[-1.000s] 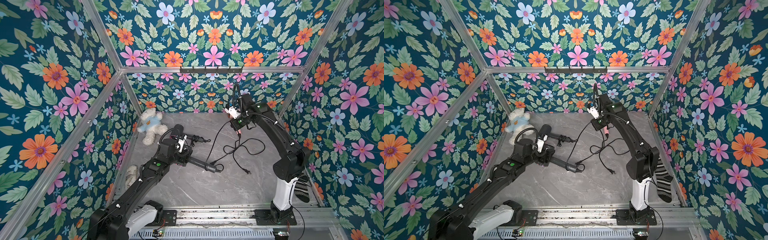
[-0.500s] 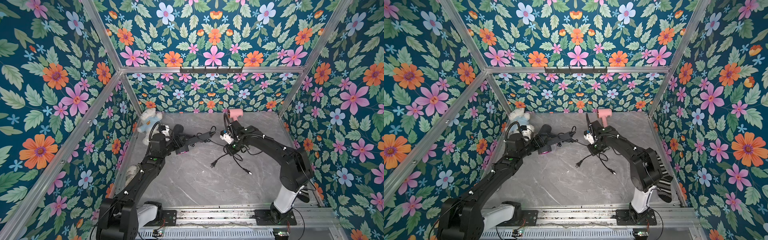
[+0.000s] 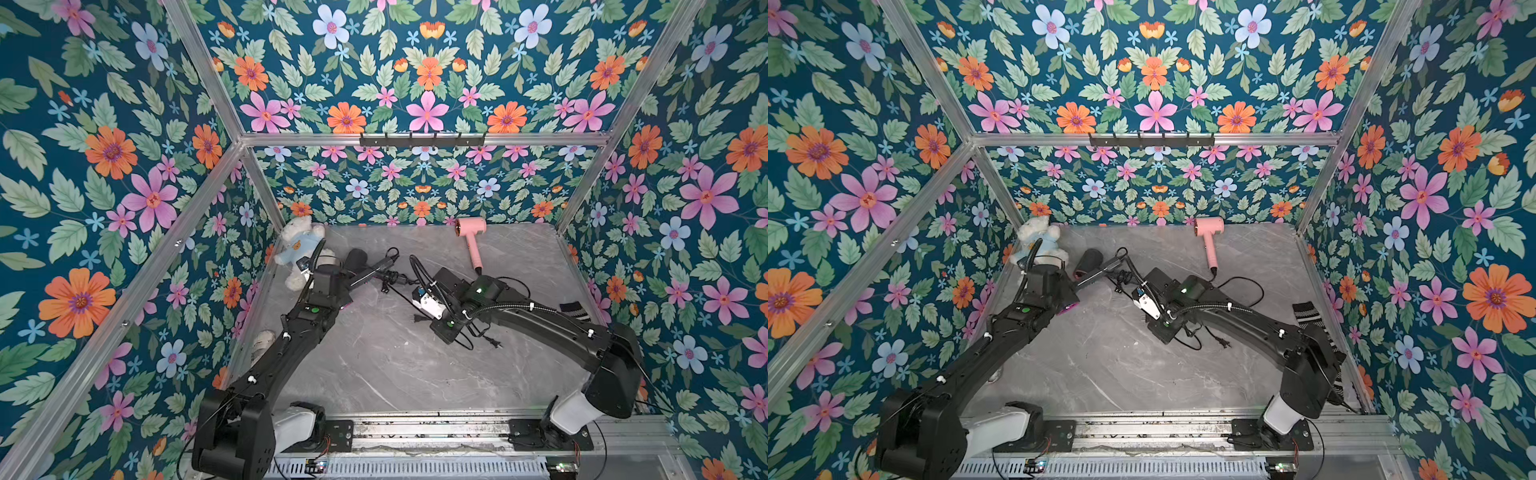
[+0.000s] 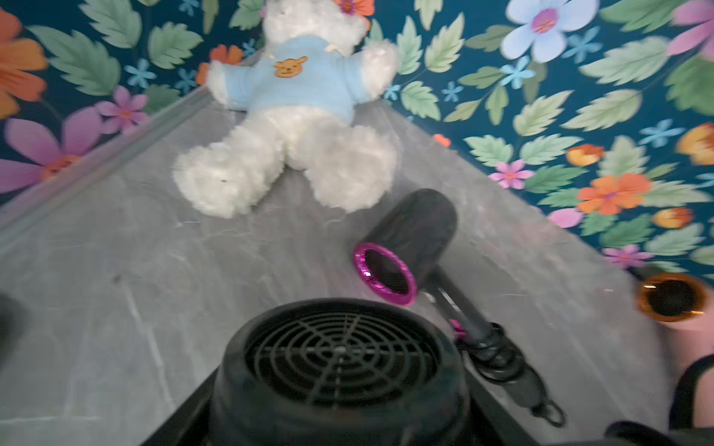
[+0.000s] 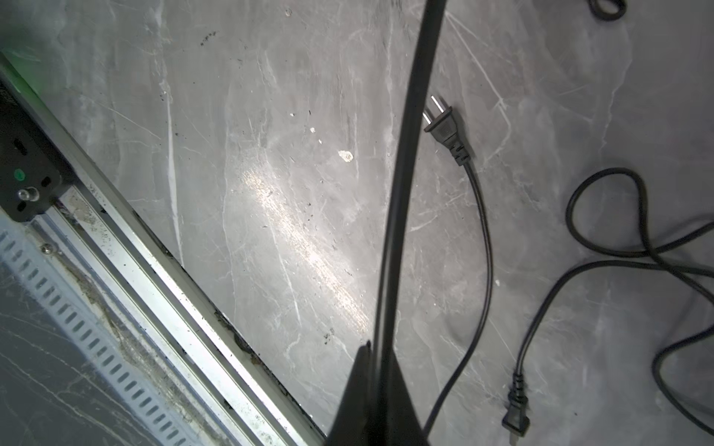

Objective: Wrap the cord around the hair dryer
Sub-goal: Wrap the power cord around the hair dryer.

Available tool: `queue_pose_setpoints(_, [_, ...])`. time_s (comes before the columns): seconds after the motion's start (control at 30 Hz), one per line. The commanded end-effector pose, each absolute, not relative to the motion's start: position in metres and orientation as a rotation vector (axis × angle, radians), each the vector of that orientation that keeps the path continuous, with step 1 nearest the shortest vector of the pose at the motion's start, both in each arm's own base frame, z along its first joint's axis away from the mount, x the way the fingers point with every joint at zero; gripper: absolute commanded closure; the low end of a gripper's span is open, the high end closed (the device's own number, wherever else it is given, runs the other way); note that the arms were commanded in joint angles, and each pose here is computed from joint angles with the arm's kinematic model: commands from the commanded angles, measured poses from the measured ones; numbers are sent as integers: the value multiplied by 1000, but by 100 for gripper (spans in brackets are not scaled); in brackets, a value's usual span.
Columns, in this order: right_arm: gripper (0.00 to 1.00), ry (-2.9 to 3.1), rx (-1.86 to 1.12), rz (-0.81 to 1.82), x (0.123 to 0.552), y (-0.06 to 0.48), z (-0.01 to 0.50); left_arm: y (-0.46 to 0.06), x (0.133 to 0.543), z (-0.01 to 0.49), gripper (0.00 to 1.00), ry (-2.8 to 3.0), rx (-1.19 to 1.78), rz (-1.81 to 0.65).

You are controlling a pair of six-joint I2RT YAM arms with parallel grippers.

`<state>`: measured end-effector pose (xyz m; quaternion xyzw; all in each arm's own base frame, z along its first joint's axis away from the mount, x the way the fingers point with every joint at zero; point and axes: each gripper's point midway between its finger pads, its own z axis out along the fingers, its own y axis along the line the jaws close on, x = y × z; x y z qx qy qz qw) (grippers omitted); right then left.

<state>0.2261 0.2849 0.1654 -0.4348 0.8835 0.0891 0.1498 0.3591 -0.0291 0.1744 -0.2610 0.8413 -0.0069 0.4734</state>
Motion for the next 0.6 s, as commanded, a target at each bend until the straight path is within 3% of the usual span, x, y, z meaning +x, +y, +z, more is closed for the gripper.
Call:
queue_pose_setpoints(0.0, [100,2546,-1286,143,219,270,179,-2,349,177,100,2009,-627,277])
queue_pose_setpoints(0.3, [100,2302,-1349,64,250,282,244,-39,358,167,100,2158,-263,478])
queue_pose_setpoints(0.43, [100,2195,-1281,205,280,290,275,-67,355,155,100,2267,19,578])
queue_pose_setpoints(0.57, [100,2141,-1179,305,314,285,298,-96,347,139,100,2321,236,483])
